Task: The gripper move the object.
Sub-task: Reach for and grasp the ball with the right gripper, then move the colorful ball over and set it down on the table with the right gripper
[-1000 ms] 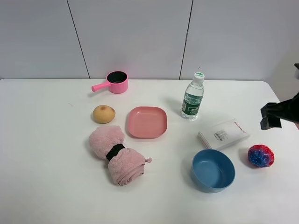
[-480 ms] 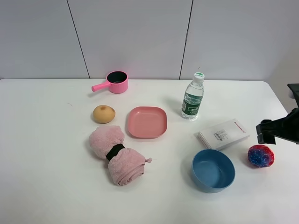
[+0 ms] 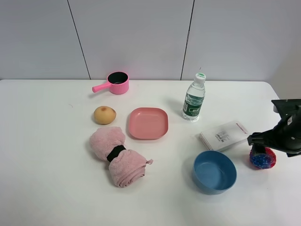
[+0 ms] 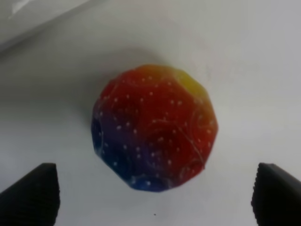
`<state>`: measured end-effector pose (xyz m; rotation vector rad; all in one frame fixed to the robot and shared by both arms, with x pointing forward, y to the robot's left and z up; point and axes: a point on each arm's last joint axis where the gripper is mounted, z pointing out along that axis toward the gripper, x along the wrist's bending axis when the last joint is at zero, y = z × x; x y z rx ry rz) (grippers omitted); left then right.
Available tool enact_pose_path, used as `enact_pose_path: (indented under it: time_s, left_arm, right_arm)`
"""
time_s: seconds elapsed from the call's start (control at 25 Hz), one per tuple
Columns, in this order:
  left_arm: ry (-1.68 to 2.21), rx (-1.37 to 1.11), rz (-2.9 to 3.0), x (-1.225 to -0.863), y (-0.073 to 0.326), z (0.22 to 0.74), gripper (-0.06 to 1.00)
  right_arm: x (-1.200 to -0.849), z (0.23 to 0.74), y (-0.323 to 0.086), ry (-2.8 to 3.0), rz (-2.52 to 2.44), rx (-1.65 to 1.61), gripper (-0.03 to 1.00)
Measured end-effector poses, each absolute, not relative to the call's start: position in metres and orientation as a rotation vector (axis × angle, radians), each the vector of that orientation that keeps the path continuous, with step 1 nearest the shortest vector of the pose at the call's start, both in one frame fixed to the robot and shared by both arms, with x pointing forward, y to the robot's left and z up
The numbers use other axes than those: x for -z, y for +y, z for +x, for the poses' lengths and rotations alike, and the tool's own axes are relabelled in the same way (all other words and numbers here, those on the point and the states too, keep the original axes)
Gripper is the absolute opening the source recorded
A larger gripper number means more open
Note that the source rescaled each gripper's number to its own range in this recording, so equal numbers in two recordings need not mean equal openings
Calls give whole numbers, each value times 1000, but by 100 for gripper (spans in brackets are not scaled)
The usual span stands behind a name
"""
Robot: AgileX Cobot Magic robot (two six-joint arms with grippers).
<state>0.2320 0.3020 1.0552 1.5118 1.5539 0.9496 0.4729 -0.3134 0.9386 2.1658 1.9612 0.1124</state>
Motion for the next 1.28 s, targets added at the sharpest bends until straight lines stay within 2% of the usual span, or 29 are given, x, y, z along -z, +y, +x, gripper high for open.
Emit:
enact_pose_path:
  time_s: [0.4, 0.44, 0.48, 0.56, 0.6, 0.8, 0.92, 1.08, 1.28]
  left_arm:
    - [1554, -950, 1512, -1055, 302, 232, 100]
    - [1554, -950, 1512, -1055, 302, 232, 100]
    - [1554, -950, 1512, -1055, 302, 232, 100]
    - [1554, -950, 1512, -1055, 302, 232, 100]
    - [1554, -950, 1512, -1055, 302, 232, 100]
    - [1554, -950, 1512, -1055, 302, 232, 100]
    - [1554, -950, 1512, -1055, 302, 232, 100]
    - [1554, -950, 1512, -1055, 302, 232, 100]
    - [1554, -950, 1512, -1055, 302, 232, 100]
  right_arm:
    - [-900, 489, -313, 2015, 2158, -89, 99]
    - [-898, 490, -313, 2024, 2149, -82, 93]
    - [-896, 490, -314, 2031, 2138, -75, 74]
    - [-895, 491, -316, 2044, 2116, -61, 5]
    - [-896, 491, -316, 2043, 2115, -61, 0]
    - [-900, 491, -315, 2014, 2141, -92, 2]
    - [-918, 488, -311, 1952, 2190, -175, 2]
    - [-975, 487, -295, 1948, 2066, -330, 2]
    - [-1067, 499, -245, 1985, 1797, -632, 2]
